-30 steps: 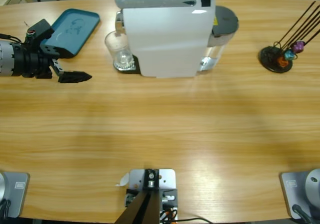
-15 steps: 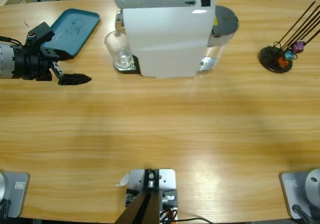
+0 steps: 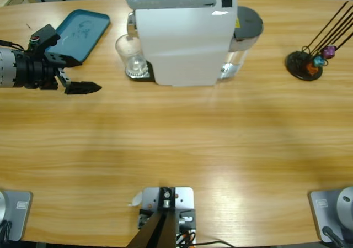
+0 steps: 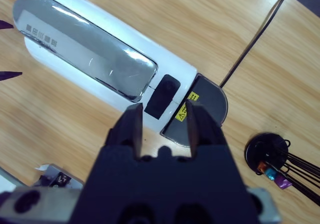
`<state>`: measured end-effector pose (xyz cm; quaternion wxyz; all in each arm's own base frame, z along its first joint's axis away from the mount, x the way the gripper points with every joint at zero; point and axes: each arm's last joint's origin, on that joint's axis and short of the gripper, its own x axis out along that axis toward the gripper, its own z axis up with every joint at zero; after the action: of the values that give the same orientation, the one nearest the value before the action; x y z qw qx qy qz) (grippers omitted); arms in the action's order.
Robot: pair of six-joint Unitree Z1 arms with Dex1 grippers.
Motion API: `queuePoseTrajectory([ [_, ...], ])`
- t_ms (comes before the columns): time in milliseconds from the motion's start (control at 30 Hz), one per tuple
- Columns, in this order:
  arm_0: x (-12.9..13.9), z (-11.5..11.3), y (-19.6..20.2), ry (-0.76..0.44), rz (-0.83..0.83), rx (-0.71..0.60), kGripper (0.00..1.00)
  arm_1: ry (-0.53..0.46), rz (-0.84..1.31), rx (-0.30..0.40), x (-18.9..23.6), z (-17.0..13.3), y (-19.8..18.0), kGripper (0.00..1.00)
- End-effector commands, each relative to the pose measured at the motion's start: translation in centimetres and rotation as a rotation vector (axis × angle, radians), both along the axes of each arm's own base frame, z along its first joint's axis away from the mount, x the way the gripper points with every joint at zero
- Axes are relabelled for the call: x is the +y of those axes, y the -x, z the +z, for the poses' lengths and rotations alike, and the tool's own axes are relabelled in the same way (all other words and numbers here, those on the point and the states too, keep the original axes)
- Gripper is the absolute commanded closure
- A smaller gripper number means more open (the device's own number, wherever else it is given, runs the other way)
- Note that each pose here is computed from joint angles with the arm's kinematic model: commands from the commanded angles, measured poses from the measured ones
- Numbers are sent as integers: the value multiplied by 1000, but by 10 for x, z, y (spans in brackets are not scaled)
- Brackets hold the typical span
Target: Pour coffee
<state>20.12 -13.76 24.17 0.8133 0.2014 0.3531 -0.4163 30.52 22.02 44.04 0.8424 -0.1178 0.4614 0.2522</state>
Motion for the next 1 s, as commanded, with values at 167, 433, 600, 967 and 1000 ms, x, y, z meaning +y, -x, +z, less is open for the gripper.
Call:
queuePoseTrajectory([
  [167,1,-7,4,-18,7,24,0,7,-45,14,5,-7,-3,0],
  [433,3,-3,9,-5,14,15,0,4,-42,10,4,-4,1,0],
  [600,6,6,13,15,17,-13,0,9,-45,20,5,-7,0,0],
  [967,9,21,18,47,20,-65,0,-53,-29,-52,-21,24,44,0],
  [1000,9,22,18,50,21,-68,0,-65,-19,-69,-26,23,55,0],
])
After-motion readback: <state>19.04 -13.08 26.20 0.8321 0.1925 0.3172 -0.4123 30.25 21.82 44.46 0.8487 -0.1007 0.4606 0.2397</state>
